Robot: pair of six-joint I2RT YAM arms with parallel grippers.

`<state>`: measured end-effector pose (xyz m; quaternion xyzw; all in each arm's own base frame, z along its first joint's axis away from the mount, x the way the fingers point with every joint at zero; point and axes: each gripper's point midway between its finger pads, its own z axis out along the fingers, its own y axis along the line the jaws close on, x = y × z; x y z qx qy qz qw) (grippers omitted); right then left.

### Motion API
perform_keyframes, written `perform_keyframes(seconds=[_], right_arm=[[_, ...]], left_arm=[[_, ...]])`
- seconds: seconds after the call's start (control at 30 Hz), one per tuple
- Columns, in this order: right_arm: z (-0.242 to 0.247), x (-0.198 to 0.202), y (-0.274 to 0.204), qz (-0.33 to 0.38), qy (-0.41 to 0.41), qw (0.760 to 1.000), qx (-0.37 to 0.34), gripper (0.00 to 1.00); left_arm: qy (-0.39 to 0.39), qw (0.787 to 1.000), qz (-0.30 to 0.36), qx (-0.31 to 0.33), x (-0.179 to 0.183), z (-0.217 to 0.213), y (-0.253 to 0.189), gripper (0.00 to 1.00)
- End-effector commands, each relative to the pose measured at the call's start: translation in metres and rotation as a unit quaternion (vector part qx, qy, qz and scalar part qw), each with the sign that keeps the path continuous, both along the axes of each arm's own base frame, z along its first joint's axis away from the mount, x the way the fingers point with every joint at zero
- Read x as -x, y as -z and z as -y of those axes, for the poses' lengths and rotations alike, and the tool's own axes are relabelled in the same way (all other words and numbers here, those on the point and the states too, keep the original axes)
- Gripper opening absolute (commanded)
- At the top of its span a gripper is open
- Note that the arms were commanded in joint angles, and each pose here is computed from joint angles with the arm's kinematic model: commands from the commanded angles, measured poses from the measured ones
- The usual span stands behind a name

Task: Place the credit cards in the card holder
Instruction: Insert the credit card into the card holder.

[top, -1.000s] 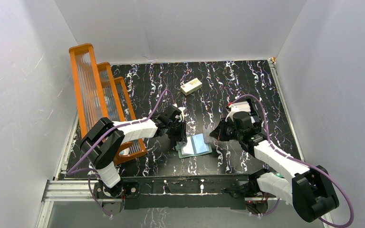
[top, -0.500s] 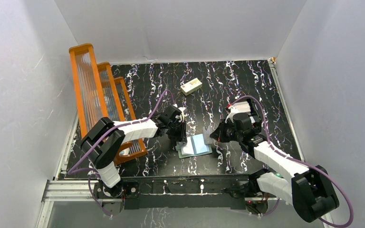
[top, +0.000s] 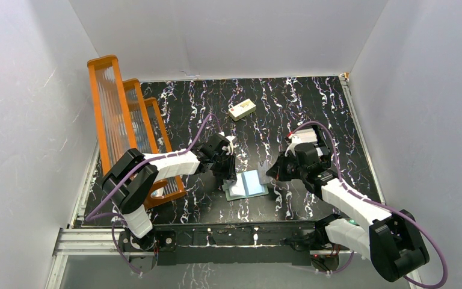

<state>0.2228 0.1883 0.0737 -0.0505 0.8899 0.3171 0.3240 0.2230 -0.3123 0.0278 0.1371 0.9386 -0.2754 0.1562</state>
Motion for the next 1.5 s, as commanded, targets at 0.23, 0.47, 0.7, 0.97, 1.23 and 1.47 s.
perform_keyframes(seconds=[0.23,0.47,0.7,0.97,1.23,1.47], right_arm=[[-0.016,-0.001,-0.040,-0.002,-0.011,0.999,-0.050,0.00],[-0.036,0.007,-0.055,-0.008,-0.027,0.988,-0.149,0.00],[-0.042,0.016,-0.060,-0.025,-0.044,0.969,-0.240,0.00],[-0.042,0.024,-0.072,-0.025,-0.051,0.951,-0.303,0.00],[-0.043,0.031,-0.081,-0.020,-0.066,0.941,-0.332,0.00],[-0.043,0.031,-0.083,-0.021,-0.063,0.939,-0.337,0.00]], left_arm=[[0.002,0.999,0.000,0.049,-0.002,0.018,-0.029,0.23],[-0.015,0.991,0.006,0.137,0.002,0.031,-0.086,0.37],[-0.048,0.977,0.025,0.205,-0.002,0.026,-0.117,0.48],[-0.048,0.974,0.018,0.221,-0.002,0.028,-0.114,0.54],[-0.036,0.965,0.009,0.260,-0.002,0.040,-0.125,0.54],[-0.034,0.960,0.001,0.277,0.002,0.042,-0.127,0.33]])
